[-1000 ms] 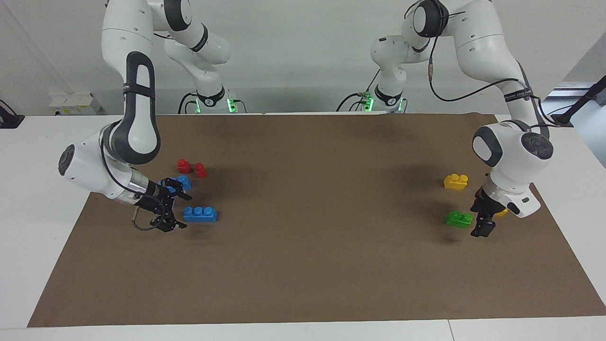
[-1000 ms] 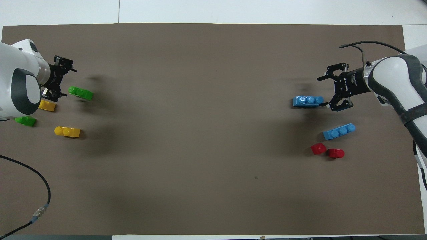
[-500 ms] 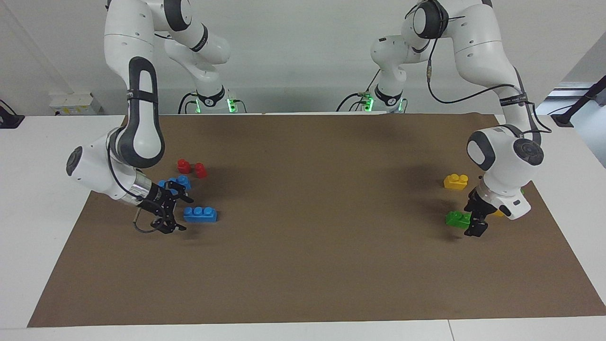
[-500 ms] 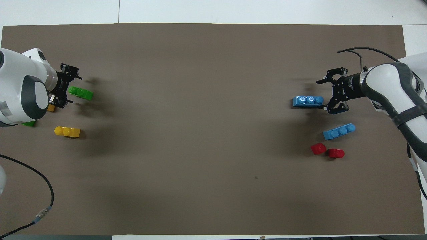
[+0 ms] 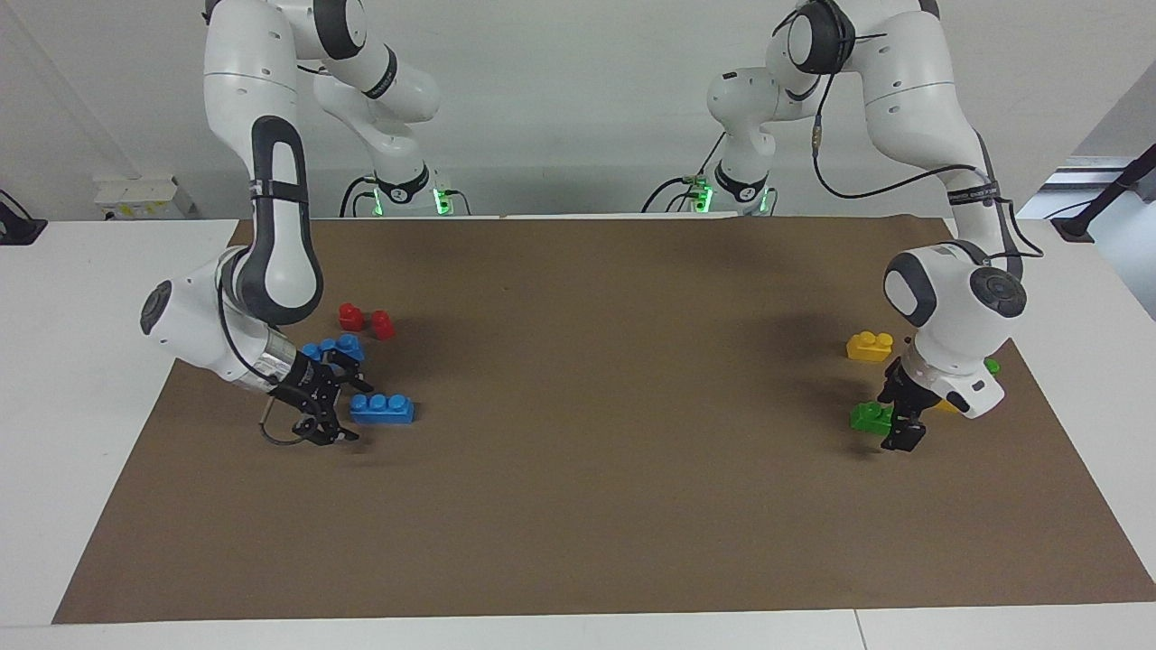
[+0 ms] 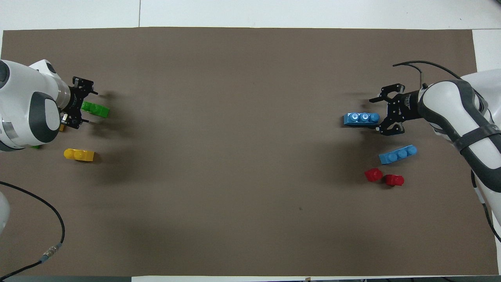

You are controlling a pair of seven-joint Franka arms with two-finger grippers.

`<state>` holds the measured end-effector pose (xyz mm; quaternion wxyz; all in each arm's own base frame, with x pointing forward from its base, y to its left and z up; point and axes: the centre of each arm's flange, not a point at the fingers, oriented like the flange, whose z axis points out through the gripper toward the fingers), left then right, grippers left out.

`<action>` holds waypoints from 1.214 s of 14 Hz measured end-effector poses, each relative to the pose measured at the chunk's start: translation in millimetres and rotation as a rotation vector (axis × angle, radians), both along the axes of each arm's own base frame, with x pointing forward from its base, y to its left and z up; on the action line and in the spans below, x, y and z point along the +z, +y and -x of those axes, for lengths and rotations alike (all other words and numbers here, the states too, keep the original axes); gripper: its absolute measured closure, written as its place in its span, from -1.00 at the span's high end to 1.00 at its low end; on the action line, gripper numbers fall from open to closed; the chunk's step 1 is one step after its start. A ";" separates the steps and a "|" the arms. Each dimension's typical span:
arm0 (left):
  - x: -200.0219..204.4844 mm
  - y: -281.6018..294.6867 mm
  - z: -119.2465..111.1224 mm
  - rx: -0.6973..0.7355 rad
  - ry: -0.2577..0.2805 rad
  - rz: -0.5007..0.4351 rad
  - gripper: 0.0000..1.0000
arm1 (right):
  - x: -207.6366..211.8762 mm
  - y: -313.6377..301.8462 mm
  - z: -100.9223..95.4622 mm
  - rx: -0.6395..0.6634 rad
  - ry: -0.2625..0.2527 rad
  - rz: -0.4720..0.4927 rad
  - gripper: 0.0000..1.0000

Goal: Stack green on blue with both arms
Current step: 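Grasp the green brick with the left gripper while the right gripper grasps the blue brick, then carry the blue brick toward the center while the left gripper lifts the green brick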

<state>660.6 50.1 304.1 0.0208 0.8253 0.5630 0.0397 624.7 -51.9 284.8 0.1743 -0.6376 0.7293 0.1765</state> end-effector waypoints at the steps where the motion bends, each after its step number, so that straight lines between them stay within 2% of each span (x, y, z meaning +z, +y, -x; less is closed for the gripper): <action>1: 0.2 0.0 0.0 0.000 0.000 0.000 1.00 | -2.1 1.1 0.8 -0.002 -0.002 0.004 0.71; 4: 0.7 0.0 0.0 0.001 -0.001 0.000 1.00 | -6.8 1.4 3.5 -0.006 0.000 0.009 0.02; 5: 0.7 0.1 0.0 0.001 -0.001 0.000 1.00 | -6.9 1.3 3.6 -0.007 0.000 0.010 0.02; 6: 0.8 0.2 0.0 0.001 -0.001 0.000 1.00 | -6.7 1.0 3.7 -0.007 0.000 0.010 -0.09; 7: 0.8 0.3 0.0 0.001 -0.001 0.000 0.85 | -6.5 -0.2 3.7 -0.010 -0.001 0.010 -0.31; 8: 1.0 0.3 0.0 0.002 -0.002 0.000 0.61 | -5.7 -2.9 3.9 -0.014 -0.002 0.010 -0.31; 9: 1.3 0.4 -0.1 0.002 -0.002 0.000 0.59 | -3.6 -6.1 3.4 -0.018 -0.005 0.010 -0.31; 10: 1.6 0.6 -0.2 0.003 -0.003 0.000 0.47 | 1.3 -9.0 1.3 -0.019 -0.012 0.008 -0.31; 11: 1.9 0.9 -0.3 0.004 -0.005 0.000 0.12 | 11.9 -10.1 -4.1 -0.012 -0.023 0.002 -0.31; 13: 2.8 0.9 -0.7 0.004 -0.008 0.000 -0.31 | 49.3 1.5 -24.2 0.006 -0.078 -0.033 -0.31; 15: 3.8 0.4 -1.2 0.003 -0.010 0.000 -0.31 | 85.2 49.9 -43.3 0.039 -0.140 -0.078 -0.31; 17: 7.9 -0.7 -2.8 0.001 -0.018 0.000 -0.31 | 107.2 128.1 -52.1 0.075 -0.184 -0.074 -0.31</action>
